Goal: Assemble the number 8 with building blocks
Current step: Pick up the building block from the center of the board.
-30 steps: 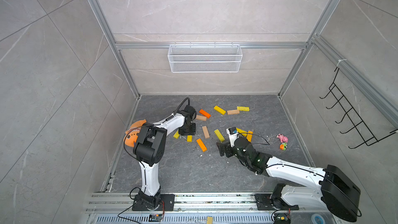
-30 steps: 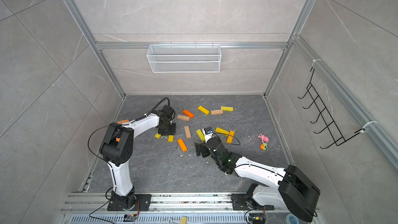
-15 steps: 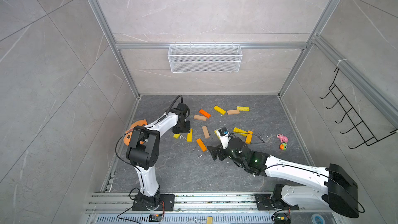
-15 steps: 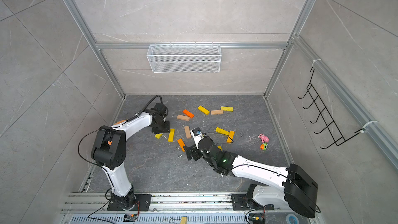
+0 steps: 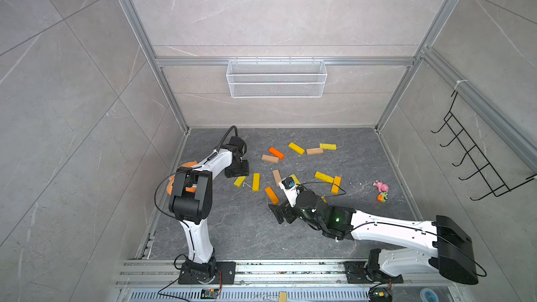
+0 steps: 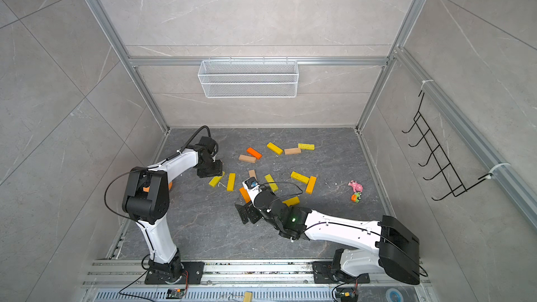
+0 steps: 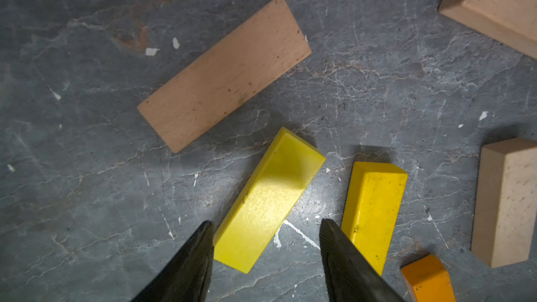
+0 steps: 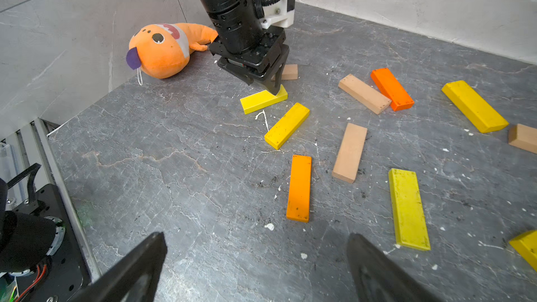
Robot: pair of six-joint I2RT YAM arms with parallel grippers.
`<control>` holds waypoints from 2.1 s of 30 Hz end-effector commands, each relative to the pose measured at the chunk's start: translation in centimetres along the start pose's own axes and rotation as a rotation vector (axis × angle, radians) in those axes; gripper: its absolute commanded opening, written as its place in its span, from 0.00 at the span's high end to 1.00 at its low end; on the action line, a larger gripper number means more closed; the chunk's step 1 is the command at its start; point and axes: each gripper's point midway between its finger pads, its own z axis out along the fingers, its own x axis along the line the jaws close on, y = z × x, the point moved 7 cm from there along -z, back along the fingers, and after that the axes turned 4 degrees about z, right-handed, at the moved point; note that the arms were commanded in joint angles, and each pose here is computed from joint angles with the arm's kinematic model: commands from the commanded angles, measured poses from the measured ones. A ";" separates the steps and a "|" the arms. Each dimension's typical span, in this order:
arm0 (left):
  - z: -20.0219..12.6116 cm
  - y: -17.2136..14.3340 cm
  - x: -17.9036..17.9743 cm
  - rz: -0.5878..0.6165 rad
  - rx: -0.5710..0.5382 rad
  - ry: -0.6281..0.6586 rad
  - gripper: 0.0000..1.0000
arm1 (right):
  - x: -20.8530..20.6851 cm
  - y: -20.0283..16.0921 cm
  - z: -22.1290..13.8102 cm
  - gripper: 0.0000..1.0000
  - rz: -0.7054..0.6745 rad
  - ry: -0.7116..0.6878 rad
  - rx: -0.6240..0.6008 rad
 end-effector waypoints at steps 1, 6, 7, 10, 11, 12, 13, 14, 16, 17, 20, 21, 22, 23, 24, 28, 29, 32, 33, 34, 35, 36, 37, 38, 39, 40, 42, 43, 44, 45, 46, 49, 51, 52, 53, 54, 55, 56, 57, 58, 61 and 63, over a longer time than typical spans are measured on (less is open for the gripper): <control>0.0 0.3 -0.4 0.053 0.019 -0.030 0.39 | 0.3 0.5 0.0 0.00 -0.010 -0.001 -0.001; 0.8 0.4 -0.2 0.073 0.041 -0.036 0.38 | 0.4 0.1 0.0 0.01 -0.006 0.010 0.010; 0.9 0.5 -0.1 0.073 0.044 -0.036 0.38 | 0.4 0.1 0.0 0.01 -0.003 0.009 0.010; 1.3 0.5 0.0 0.079 0.063 -0.034 0.38 | 0.3 -0.2 0.1 0.01 0.004 0.012 0.013; 1.4 0.6 0.1 0.079 0.068 -0.033 0.38 | 0.3 -0.3 0.1 0.01 0.007 0.010 0.013; 1.5 0.6 0.1 0.079 0.072 -0.031 0.38 | 0.3 -0.3 0.1 0.01 0.009 0.009 0.012; 1.6 0.6 0.2 0.076 0.073 -0.031 0.39 | 0.2 -0.4 0.0 0.01 0.008 0.007 0.013; 1.7 0.7 0.2 0.075 0.075 -0.030 0.39 | 0.2 -0.4 0.0 0.01 0.010 0.007 0.011; 1.8 0.7 0.2 0.075 0.077 -0.028 0.41 | 0.1 -0.5 0.0 0.01 0.011 0.002 0.013; 1.8 0.7 0.2 0.074 0.077 -0.026 0.43 | 0.0 -0.5 -0.1 0.01 0.011 0.000 0.012; 2.0 0.6 0.3 0.070 0.085 -0.019 0.50 | -0.1 -0.7 -0.2 0.01 0.010 -0.004 0.013; 2.0 0.6 0.3 0.069 0.090 -0.018 0.52 | -0.1 -0.8 -0.2 0.01 0.011 -0.006 0.012; 2.1 0.6 0.3 0.069 0.098 -0.022 0.53 | -0.2 -0.9 -0.2 0.01 0.012 -0.006 0.012; 2.2 0.5 0.3 0.070 0.103 -0.021 0.53 | -0.2 -0.9 -0.2 0.01 0.013 -0.007 0.012; 2.2 0.5 0.3 0.070 0.107 -0.020 0.53 | -0.2 -1.0 -0.3 0.01 0.014 -0.007 0.011; 2.4 0.4 0.4 0.071 0.108 -0.017 0.53 | -0.5 -1.1 -0.5 0.01 0.015 -0.014 0.009; 2.5 0.4 0.4 0.072 0.109 -0.019 0.52 | -0.5 -1.1 -0.6 0.01 0.015 -0.015 0.008; 2.7 0.4 0.3 0.076 0.113 -0.022 0.52 | -0.6 -1.2 -0.6 0.01 0.016 -0.019 0.007; 2.8 0.4 0.3 0.076 0.116 -0.020 0.53 | -0.6 -1.2 -0.7 0.01 0.016 -0.020 0.007; 2.8 0.4 0.3 0.075 0.117 -0.020 0.55 | -0.6 -1.2 -0.7 0.01 0.017 -0.020 0.006; 2.8 0.4 0.4 0.077 0.116 -0.018 0.56 | -0.7 -1.3 -0.7 0.01 0.018 -0.022 0.007; 2.8 0.4 0.3 0.081 0.115 -0.015 0.58 | -0.7 -1.3 -0.7 0.01 0.018 -0.022 0.006; 2.7 0.4 0.4 0.082 0.113 -0.012 0.59 | -0.7 -1.3 -0.8 0.01 0.018 -0.022 0.006; 2.6 0.5 0.4 0.084 0.108 -0.006 0.62 | -0.7 -1.4 -0.8 0.01 0.018 -0.023 0.005; 2.3 0.6 0.5 0.086 0.100 0.001 0.66 | -0.7 -1.3 -0.8 0.01 0.019 -0.023 0.003; 2.1 0.8 0.4 0.096 0.092 0.000 0.72 | -0.7 -1.3 -0.9 0.01 0.018 -0.023 0.001; 1.3 1.4 0.3 0.120 0.075 0.002 0.73 | -0.7 -1.1 -1.2 0.01 0.022 -0.018 -0.006; 1.0 1.6 0.2 0.130 0.070 -0.002 0.74 | -0.7 -1.0 -1.3 0.01 0.025 -0.015 -0.011; 0.5 1.9 0.0 0.141 0.061 -0.014 0.74 | -0.8 -0.9 -1.5 0.01 0.028 -0.013 -0.014; 0.1 2.2 -0.2 0.159 0.049 -0.026 0.74 | -0.8 -0.9 -1.6 0.01 0.027 -0.011 -0.017; -0.4 2.3 -0.5 0.176 0.037 -0.036 0.74 | -0.8 -0.8 -1.8 0.01 0.029 -0.012 -0.019; -1.5 2.7 -1.6 0.248 0.014 -0.074 0.72 | -1.0 -0.7 -2.2 0.01 0.027 -0.019 -0.028; -2.0 2.9 -2.4 0.318 0.011 -0.108 0.73 | -1.2 -0.7 -2.5 0.01 0.027 -0.027 -0.032; -2.2 2.9 -2.9 0.350 0.012 -0.123 0.75 | -1.3 -0.7 -2.7 0.01 0.027 -0.030 -0.034; -2.3 2.9 -3.2 0.379 0.017 -0.122 0.75 | -1.4 -0.7 -2.9 0.01 0.025 -0.035 -0.035; -2.5 3.0 -3.6 0.408 0.024 -0.121 0.75 | -1.6 -0.7 -3.1 0.01 0.022 -0.042 -0.036; -2.7 2.9 -4.0 0.434 0.030 -0.126 0.77 | -1.7 -0.7 -3.4 0.01 0.020 -0.051 -0.037; -2.8 3.0 -4.4 0.457 0.031 -0.134 0.78 | -1.8 -0.6 -3.6 0.01 0.018 -0.055 -0.039; -3.0 3.0 -5.0 0.491 0.031 -0.153 0.78 | -2.0 -0.7 -3.8 0.01 0.014 -0.064 -0.039; -3.3 2.8 -5.6 0.535 0.031 -0.173 0.79 | -2.1 -0.7 -4.0 0.01 0.012 -0.073 -0.038; -3.6 2.1 -7.6 0.695 0.040 -0.185 0.80 | -2.5 -0.8 -4.6 0.01 0.013 -0.091 -0.041; -3.5 1.6 -8.8 0.795 0.053 -0.173 0.80 | -2.8 -0.8 -5.0 0.01 0.017 -0.102 -0.044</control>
